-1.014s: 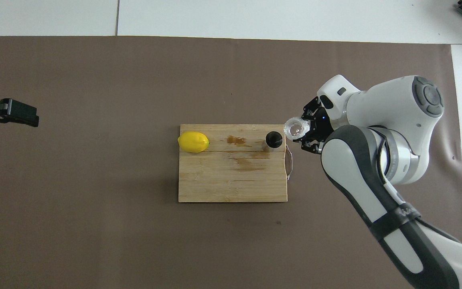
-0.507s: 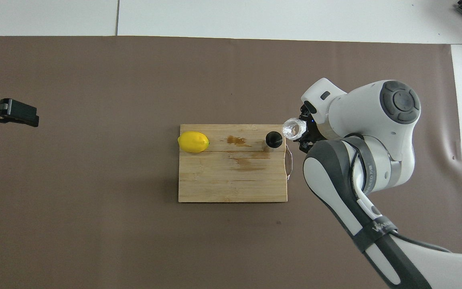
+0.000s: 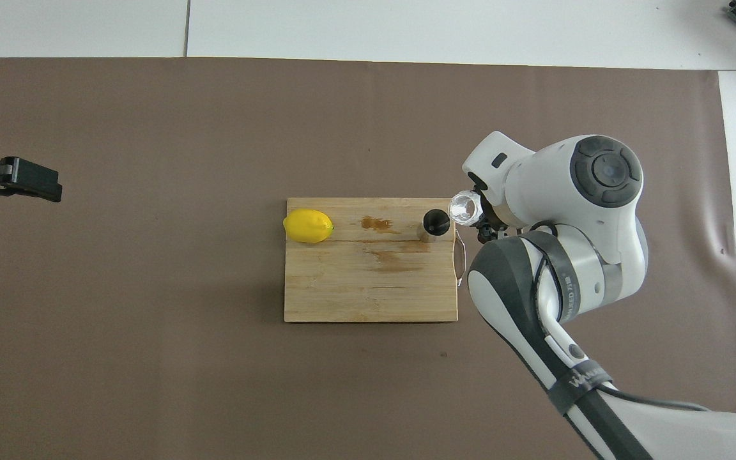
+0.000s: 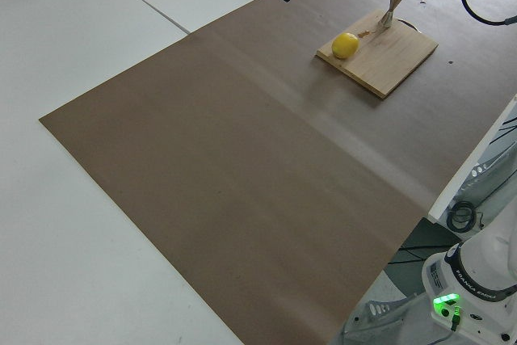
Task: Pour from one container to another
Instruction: 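Tilt the white cup with the right gripper to pour into the steel cup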
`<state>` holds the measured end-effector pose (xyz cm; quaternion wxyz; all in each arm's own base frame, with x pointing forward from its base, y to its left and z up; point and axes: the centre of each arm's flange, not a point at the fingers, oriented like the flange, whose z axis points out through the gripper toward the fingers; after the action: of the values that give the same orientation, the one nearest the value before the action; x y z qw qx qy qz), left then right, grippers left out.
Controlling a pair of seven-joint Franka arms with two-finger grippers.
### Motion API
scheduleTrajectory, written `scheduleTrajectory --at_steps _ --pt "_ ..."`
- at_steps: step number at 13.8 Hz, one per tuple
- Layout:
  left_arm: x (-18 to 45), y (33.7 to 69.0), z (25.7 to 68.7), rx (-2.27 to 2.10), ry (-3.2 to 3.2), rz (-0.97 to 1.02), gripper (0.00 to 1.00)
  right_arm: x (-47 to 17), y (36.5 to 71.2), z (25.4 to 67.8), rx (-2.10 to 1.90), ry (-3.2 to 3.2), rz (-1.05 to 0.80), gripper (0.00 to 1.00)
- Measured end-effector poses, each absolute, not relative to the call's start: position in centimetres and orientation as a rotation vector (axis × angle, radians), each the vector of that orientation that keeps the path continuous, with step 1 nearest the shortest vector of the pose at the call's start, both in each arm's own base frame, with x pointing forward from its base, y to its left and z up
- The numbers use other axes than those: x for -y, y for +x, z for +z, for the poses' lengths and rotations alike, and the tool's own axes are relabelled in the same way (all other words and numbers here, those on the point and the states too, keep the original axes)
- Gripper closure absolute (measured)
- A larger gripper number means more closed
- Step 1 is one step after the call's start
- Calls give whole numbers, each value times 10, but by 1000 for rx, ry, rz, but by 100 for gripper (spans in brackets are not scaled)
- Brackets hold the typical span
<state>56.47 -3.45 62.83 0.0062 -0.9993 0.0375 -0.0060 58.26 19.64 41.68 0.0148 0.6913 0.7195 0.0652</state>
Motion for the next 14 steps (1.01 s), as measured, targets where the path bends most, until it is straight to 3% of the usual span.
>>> scheduleTrajectory --at_steps 14 --pt "35 565 628 -117 -3127 -19 0 -245 563 432 -2230 1809 76 51"
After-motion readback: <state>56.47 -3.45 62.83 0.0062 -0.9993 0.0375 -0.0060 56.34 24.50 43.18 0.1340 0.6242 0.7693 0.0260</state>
